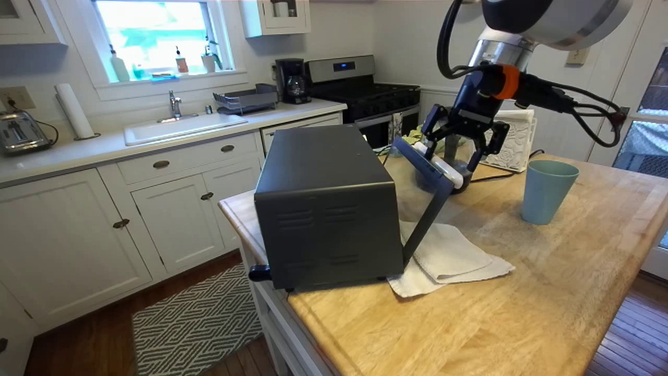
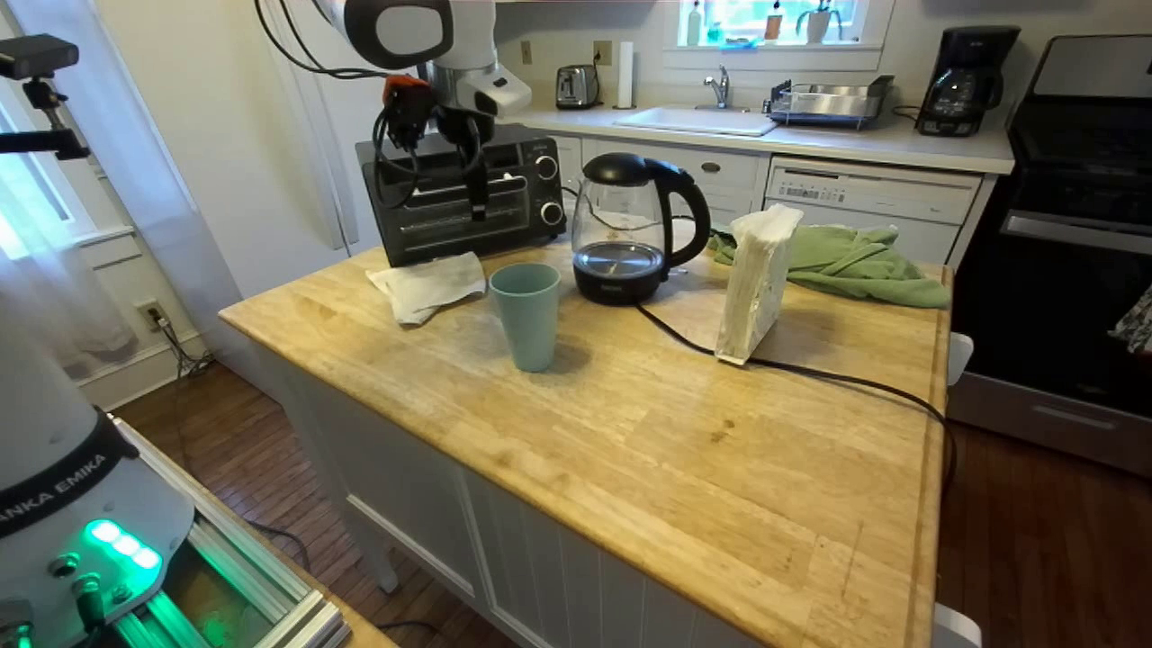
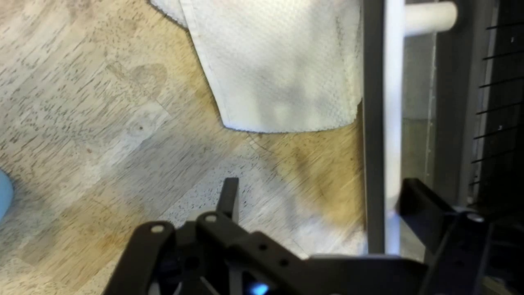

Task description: Open the toaster oven door

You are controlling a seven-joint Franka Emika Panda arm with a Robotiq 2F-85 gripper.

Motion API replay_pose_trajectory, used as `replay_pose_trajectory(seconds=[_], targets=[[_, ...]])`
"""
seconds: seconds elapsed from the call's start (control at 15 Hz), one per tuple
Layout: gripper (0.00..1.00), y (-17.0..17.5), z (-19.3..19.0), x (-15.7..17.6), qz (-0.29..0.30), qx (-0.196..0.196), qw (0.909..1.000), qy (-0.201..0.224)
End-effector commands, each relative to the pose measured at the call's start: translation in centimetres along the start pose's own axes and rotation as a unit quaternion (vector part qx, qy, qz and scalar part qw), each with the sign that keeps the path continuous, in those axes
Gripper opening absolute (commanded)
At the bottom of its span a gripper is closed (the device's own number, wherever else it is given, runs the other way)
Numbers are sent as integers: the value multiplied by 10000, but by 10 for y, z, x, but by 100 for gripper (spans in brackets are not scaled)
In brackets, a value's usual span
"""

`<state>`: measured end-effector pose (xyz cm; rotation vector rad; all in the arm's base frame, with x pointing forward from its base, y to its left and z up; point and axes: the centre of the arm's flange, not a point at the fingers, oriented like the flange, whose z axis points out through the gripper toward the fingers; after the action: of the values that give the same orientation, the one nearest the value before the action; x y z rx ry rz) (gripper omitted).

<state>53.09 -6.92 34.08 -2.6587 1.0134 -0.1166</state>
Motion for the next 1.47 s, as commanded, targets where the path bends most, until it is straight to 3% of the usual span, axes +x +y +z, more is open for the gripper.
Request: replay_pose_trajectory(seconds=[0.0, 0.27, 0.53, 0.73, 1.0, 1.13, 1.4], targets=[[100, 42, 5, 0, -183, 482, 9982, -318], [100, 81, 14, 7, -241, 885, 9939, -612], [100, 110, 13, 13, -184, 971, 9925, -714], [100, 112, 8, 14, -214, 1011, 9923, -687], [100, 80, -9, 6, -618, 786, 9933, -575], [100, 52, -21, -2, -1094, 533, 9913, -505], [100, -1, -43, -16, -2031, -364, 9780, -319]])
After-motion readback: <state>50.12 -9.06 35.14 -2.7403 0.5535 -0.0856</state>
